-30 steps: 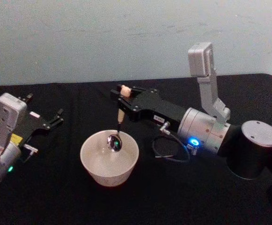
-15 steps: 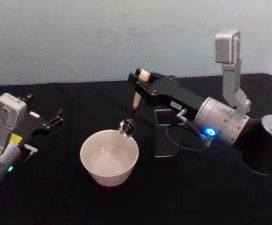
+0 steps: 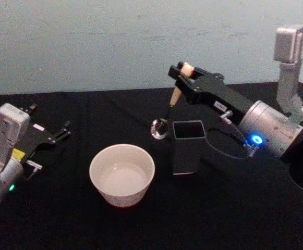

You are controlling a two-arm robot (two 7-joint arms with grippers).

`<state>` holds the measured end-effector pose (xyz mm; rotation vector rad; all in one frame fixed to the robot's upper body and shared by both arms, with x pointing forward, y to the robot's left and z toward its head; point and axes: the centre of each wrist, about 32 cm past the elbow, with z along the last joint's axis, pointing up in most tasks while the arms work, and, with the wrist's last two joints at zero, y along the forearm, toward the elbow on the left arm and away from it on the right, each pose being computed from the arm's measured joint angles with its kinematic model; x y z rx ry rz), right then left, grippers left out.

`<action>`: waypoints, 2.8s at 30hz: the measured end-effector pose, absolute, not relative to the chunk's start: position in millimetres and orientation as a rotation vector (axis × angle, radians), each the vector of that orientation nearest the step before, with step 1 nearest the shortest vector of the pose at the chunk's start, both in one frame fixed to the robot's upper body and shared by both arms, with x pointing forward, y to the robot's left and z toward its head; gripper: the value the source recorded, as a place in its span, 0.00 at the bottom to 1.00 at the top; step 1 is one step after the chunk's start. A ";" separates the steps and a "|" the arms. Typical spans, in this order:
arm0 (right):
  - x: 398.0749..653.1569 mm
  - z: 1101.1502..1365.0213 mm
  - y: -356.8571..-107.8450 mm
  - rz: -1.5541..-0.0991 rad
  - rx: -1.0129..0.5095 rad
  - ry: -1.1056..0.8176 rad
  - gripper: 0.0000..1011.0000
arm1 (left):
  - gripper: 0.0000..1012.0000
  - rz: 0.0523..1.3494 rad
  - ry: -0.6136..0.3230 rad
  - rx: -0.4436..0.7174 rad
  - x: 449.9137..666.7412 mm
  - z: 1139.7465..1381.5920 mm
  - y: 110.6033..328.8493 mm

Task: Pick up the stirring spoon with one hand, stir inside the cup, then place it back in its original position.

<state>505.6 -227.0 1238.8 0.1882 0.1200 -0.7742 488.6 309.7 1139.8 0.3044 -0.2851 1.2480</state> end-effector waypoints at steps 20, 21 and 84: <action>495.6 1239.1 -259.2 -0.867 0.216 0.106 0.21 | 0.99 1.248 -0.285 0.304 488.6 1139.8 309.7; 495.4 1238.8 -259.8 -0.869 0.214 0.104 0.21 | 0.99 1.248 -0.285 0.304 488.6 1139.8 309.7; 503.5 1184.2 -250.4 -0.877 -0.053 0.126 0.21 | 0.99 1.248 -0.285 0.304 488.6 1139.8 309.7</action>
